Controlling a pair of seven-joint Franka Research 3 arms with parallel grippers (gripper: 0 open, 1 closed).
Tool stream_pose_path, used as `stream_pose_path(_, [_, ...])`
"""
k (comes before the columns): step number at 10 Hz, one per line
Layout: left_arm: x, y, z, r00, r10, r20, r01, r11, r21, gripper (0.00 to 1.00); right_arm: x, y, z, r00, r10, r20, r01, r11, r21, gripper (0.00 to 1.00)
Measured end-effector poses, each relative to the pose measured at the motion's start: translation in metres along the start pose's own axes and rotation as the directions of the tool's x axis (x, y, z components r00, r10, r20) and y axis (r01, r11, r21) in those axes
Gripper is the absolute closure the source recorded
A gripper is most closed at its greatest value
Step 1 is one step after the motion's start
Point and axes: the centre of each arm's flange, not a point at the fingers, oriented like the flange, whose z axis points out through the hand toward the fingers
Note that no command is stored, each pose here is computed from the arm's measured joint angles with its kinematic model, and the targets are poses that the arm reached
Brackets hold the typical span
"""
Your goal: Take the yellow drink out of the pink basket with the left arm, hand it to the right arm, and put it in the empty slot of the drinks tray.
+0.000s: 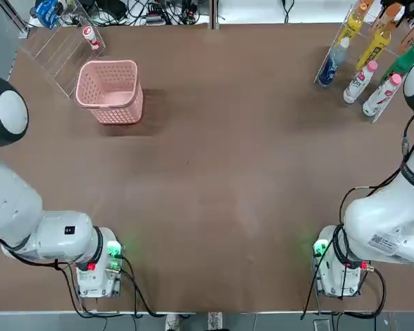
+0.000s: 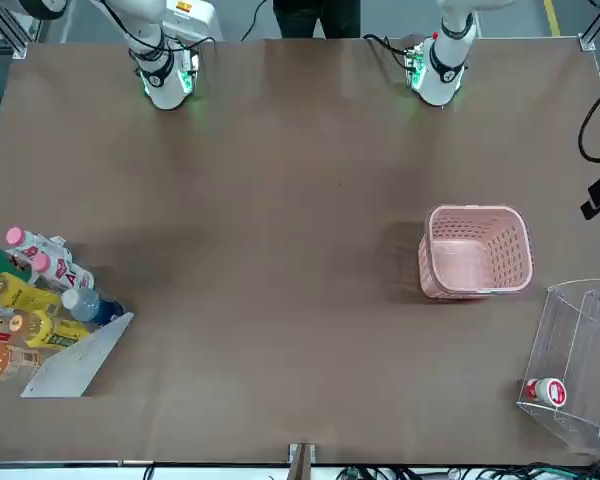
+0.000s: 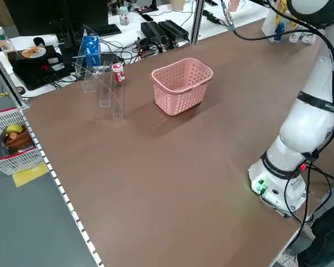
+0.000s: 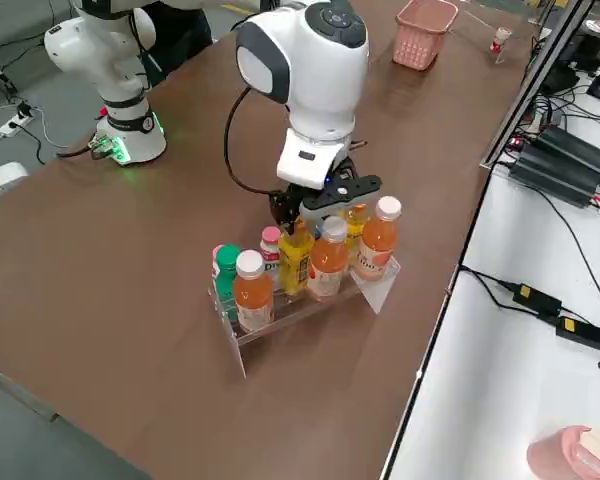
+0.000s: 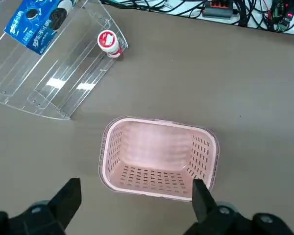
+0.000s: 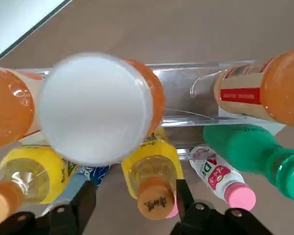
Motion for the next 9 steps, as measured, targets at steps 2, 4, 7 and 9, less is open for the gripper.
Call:
stream_pose_path(2, [0.0,0.0,0.0,1.0,0.0,0.0,0.0,1.0,0.0,0.0,-0.002,0.0,-0.016,0.999,-0.04,-0.024,0.04,0.999,0.008,0.01])
stream_pose_path(4, [0.0,0.0,0.0,1.0,0.0,0.001,0.0,1.0,0.0,0.0,-0.008,0.0,-0.045,0.996,-0.063,-0.061,0.064,0.998,0.018,0.01])
stream_pose_path(7, [0.0,0.0,0.0,1.0,-0.001,0.001,0.001,1.0,0.0,0.0,-0.037,-0.001,-0.09,0.98,-0.197,-0.037,0.198,0.98,0.012,0.01])
stream_pose_path(9, [0.0,0.0,0.0,1.0,-0.001,0.001,0.001,1.0,0.0,0.0,-0.066,-0.018,-0.126,0.949,-0.312,-0.039,0.313,0.95,0.011,0.01])
